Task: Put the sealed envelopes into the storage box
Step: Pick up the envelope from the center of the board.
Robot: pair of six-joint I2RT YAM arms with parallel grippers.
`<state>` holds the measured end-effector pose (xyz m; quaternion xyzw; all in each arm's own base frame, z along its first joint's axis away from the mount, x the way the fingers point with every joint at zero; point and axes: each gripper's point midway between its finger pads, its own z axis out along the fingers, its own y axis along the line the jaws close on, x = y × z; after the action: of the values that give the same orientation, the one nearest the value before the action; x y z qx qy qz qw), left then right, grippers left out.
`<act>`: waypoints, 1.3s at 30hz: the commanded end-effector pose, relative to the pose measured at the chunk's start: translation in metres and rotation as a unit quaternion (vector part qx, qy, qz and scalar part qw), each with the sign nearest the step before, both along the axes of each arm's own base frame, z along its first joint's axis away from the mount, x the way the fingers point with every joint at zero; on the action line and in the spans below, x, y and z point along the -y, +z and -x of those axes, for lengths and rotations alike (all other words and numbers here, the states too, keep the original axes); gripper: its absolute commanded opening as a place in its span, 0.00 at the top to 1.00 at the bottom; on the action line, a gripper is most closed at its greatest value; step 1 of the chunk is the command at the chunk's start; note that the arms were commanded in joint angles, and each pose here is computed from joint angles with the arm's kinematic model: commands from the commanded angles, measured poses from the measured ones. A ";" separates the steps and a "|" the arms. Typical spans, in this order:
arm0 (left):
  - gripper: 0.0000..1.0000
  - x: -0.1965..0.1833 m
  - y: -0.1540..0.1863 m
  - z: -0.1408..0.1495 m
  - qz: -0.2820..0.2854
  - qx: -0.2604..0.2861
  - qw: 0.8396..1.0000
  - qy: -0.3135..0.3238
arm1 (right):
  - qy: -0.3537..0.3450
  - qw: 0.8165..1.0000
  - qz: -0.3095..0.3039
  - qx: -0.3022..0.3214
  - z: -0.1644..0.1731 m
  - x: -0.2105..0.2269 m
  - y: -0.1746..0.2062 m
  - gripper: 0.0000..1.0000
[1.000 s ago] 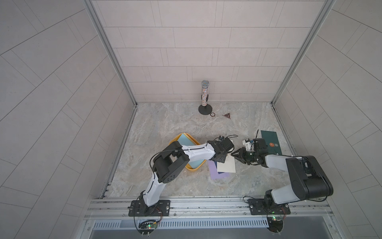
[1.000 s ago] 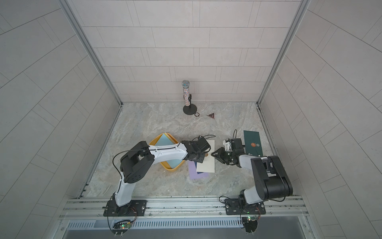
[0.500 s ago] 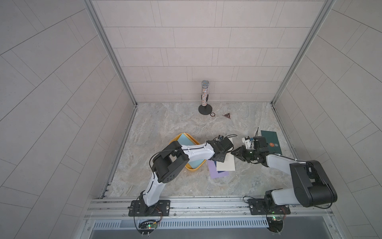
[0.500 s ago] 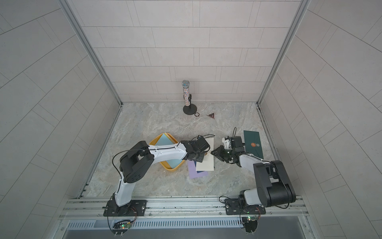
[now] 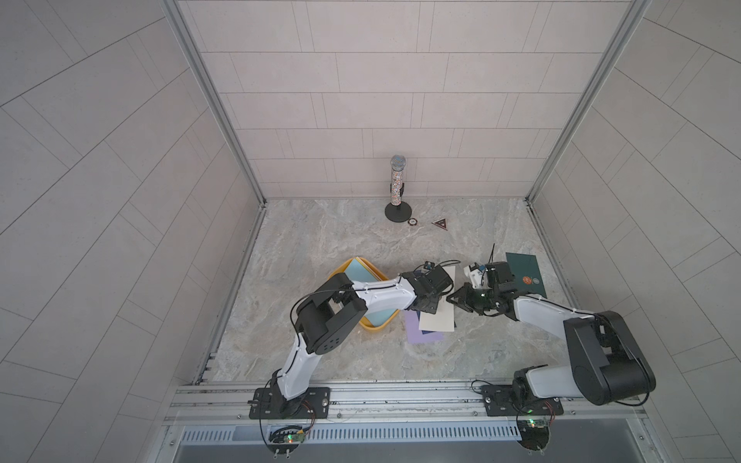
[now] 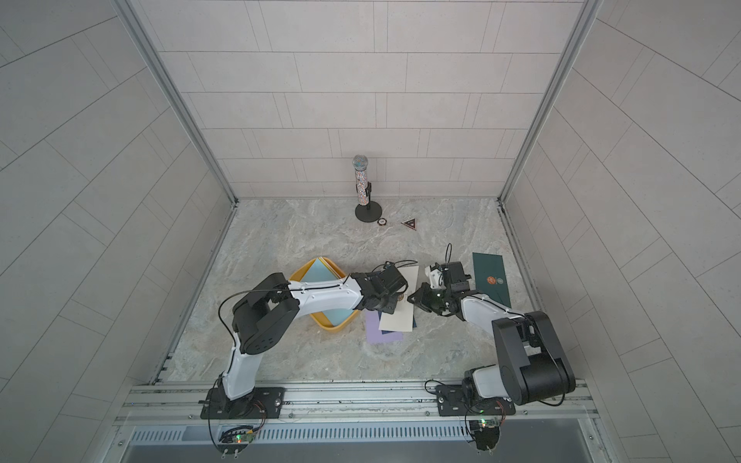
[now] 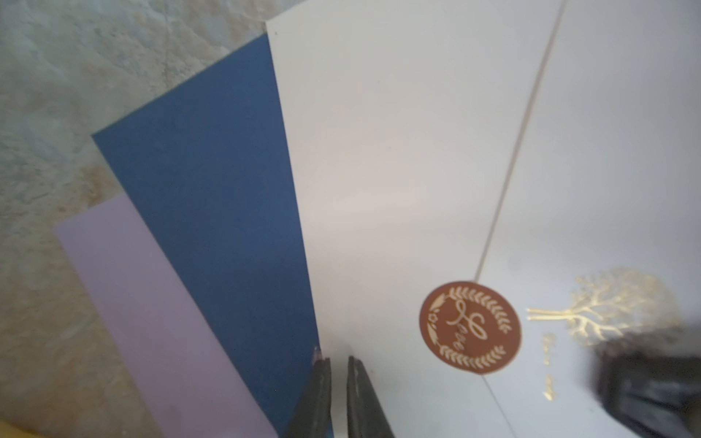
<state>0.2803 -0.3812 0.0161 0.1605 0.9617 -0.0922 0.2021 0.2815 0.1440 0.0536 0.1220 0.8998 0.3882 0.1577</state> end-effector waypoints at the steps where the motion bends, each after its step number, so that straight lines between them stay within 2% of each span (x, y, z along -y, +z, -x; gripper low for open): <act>1: 0.83 -0.015 -0.033 0.029 -0.030 -0.055 0.998 -0.017 | 0.014 1.000 0.007 0.016 -0.003 -0.003 0.011 1.00; 5: 0.79 -0.009 0.018 0.022 0.016 -0.018 1.000 -0.017 | 0.004 0.998 0.028 0.061 -0.008 0.004 0.038 1.00; 10: 0.63 -0.018 0.103 0.020 0.062 0.038 0.997 -0.018 | 0.006 0.991 0.063 0.114 -0.013 0.011 0.086 1.00; 13: 0.53 -0.050 0.143 0.027 0.063 0.074 0.995 -0.006 | 0.029 0.986 0.083 0.142 -0.015 0.005 0.116 1.00; 16: 0.37 -0.102 0.169 0.032 0.037 0.122 0.991 0.031 | 0.068 0.978 0.110 0.165 -0.015 -0.012 0.141 1.00; 20: 0.24 -0.181 0.195 0.043 -0.021 0.181 0.981 0.064 | 0.172 0.955 0.163 0.177 -0.010 -0.058 0.161 1.00; 26: 0.18 -0.272 0.222 0.065 -0.073 0.224 0.966 0.107 | 0.315 0.915 0.193 0.162 -0.006 -0.135 0.168 1.00; 31: 0.18 -0.297 0.221 0.082 -0.057 0.237 0.961 0.127 | 0.413 0.877 0.214 0.120 -0.012 -0.178 0.151 1.00; 33: 0.18 -0.296 0.228 0.084 -0.030 0.250 0.960 0.123 | 0.428 0.870 0.225 0.094 -0.018 -0.185 0.143 1.00; 39: 0.18 -0.294 0.224 0.082 -0.042 0.243 0.962 0.120 | 0.457 0.854 0.239 0.064 -0.027 -0.204 0.118 1.00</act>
<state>0.1980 -0.0902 0.2478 0.0590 0.8949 -0.0079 0.4423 0.3281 0.3605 0.1743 -0.3515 0.9058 0.2192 0.0888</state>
